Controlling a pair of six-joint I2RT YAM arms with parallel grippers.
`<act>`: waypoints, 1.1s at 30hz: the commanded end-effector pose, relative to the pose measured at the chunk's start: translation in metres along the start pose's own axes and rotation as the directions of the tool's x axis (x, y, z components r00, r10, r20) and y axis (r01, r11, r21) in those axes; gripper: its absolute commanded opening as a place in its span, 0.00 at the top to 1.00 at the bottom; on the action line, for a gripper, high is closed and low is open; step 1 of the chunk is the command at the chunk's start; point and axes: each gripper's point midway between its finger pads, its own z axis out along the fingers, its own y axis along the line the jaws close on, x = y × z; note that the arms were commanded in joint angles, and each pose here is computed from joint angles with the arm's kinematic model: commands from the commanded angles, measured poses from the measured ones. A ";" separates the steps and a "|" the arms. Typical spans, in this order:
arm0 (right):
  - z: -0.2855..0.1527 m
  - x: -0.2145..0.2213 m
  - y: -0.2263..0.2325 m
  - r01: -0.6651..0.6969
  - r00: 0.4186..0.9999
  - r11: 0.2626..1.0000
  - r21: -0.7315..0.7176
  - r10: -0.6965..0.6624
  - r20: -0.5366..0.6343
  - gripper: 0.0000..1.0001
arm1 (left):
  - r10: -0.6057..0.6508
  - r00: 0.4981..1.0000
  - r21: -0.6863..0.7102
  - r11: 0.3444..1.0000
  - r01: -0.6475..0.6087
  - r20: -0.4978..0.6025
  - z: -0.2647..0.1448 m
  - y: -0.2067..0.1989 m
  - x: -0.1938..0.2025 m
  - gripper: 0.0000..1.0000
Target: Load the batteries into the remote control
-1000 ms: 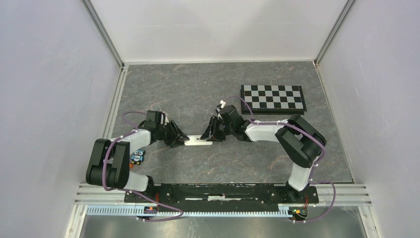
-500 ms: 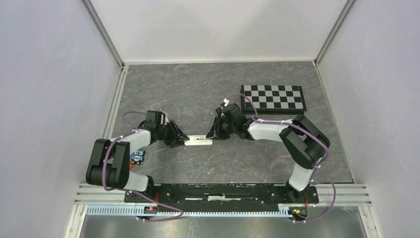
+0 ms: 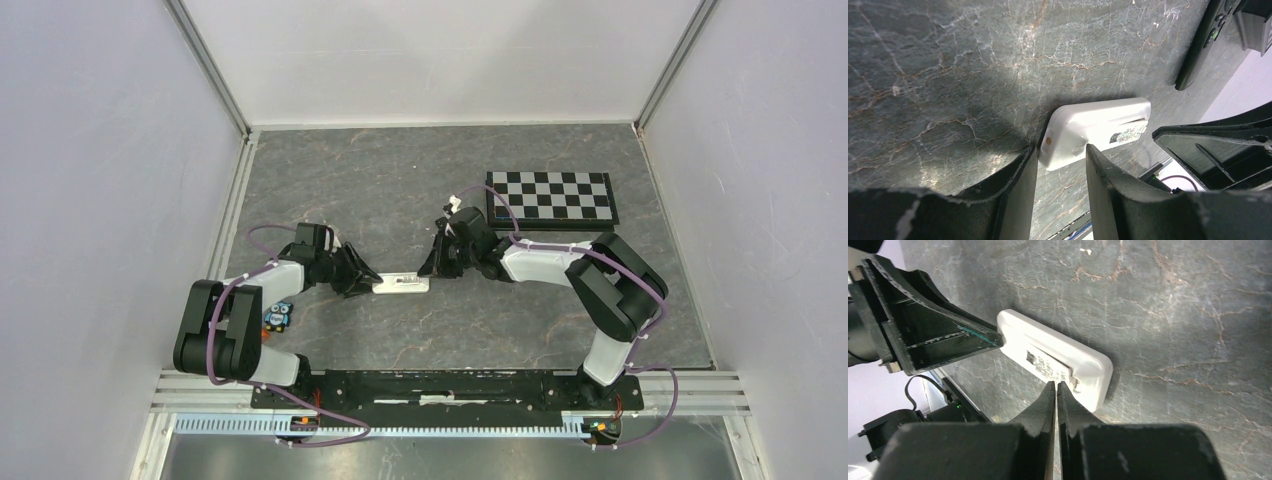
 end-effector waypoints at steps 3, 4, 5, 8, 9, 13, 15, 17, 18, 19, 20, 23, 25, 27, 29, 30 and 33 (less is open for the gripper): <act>-0.001 -0.016 0.038 0.061 0.998 0.990 -0.125 -0.056 0.039 0.95 | 0.015 1.000 -0.034 0.999 -0.015 -0.002 0.002 0.009 0.002 0.52; 0.001 -0.012 0.035 0.053 0.998 0.991 -0.121 -0.051 0.025 0.96 | 0.015 1.000 -0.034 0.999 -0.015 -0.002 0.002 0.009 0.002 0.52; 0.003 -0.009 0.031 0.046 0.999 0.993 -0.111 -0.044 0.014 0.96 | 0.014 1.000 -0.034 0.999 -0.014 -0.002 0.002 0.009 0.002 0.52; 0.010 0.000 0.015 0.026 0.999 0.998 -0.065 -0.028 -0.017 0.97 | 0.017 1.000 -0.033 0.999 -0.017 0.001 0.002 0.008 0.002 0.52; 0.013 0.003 0.010 0.023 0.999 0.998 -0.052 -0.025 -0.024 0.97 | 0.016 1.000 -0.035 0.999 -0.016 0.002 0.002 0.009 0.002 0.52; 0.018 0.009 -0.008 0.028 0.999 0.999 0.020 -0.027 -0.042 0.98 | 0.016 1.000 -0.035 0.999 -0.016 0.005 0.001 0.009 0.002 0.52; 0.019 0.010 -0.012 0.032 0.998 0.999 0.041 -0.030 -0.047 0.99 | 0.015 1.000 -0.033 0.999 -0.015 0.009 0.001 0.008 0.001 0.52; 0.017 0.008 -0.010 0.044 0.998 0.998 0.035 -0.042 -0.038 0.99 | 0.017 1.000 -0.030 0.999 -0.016 0.013 0.000 0.006 0.000 0.52; 0.015 0.004 -0.005 0.059 0.998 0.998 0.023 -0.059 -0.021 0.99 | 0.017 1.000 -0.028 0.999 -0.016 0.016 -0.001 0.005 -0.001 0.52; 0.013 -0.002 0.001 0.079 0.997 0.997 0.010 -0.079 0.002 0.98 | 0.019 1.000 -0.024 1.000 -0.019 0.021 -0.002 0.003 -0.003 0.52; 0.010 -0.009 0.009 0.111 0.993 0.994 -0.015 -0.111 0.029 0.97 | 0.022 0.999 -0.021 1.000 -0.022 0.027 -0.003 0.000 -0.005 0.52; -0.004 -0.033 0.041 0.275 0.956 0.956 -0.099 -0.261 0.132 0.89 | 0.044 0.997 -0.022 0.999 -0.043 0.057 -0.010 -0.009 -0.014 0.48; -0.015 -0.046 0.059 0.395 0.909 0.910 -0.128 -0.367 0.196 0.78 | 0.066 0.994 -0.042 0.997 -0.063 0.086 -0.017 -0.013 -0.022 0.42; -0.024 -0.053 0.072 0.536 0.834 0.833 -0.138 -0.498 0.237 0.55 | 0.105 0.986 -0.075 0.993 -0.096 0.126 -0.027 -0.018 -0.033 0.33; -0.028 -0.052 0.077 0.662 0.744 0.734 -0.152 -0.621 0.246 0.35 | 0.142 0.976 -0.115 0.986 -0.123 0.167 -0.037 -0.020 -0.043 0.22; -0.028 -0.048 0.078 0.728 0.684 0.666 -0.164 -0.688 0.241 0.30 | 0.153 0.971 -0.138 0.982 -0.129 0.185 -0.042 -0.020 -0.048 0.15; -0.018 -0.037 0.065 0.854 0.517 0.498 -0.148 -0.841 0.157 0.23 | 0.172 0.952 -0.175 0.976 -0.130 0.253 -0.058 -0.022 -0.063 0.00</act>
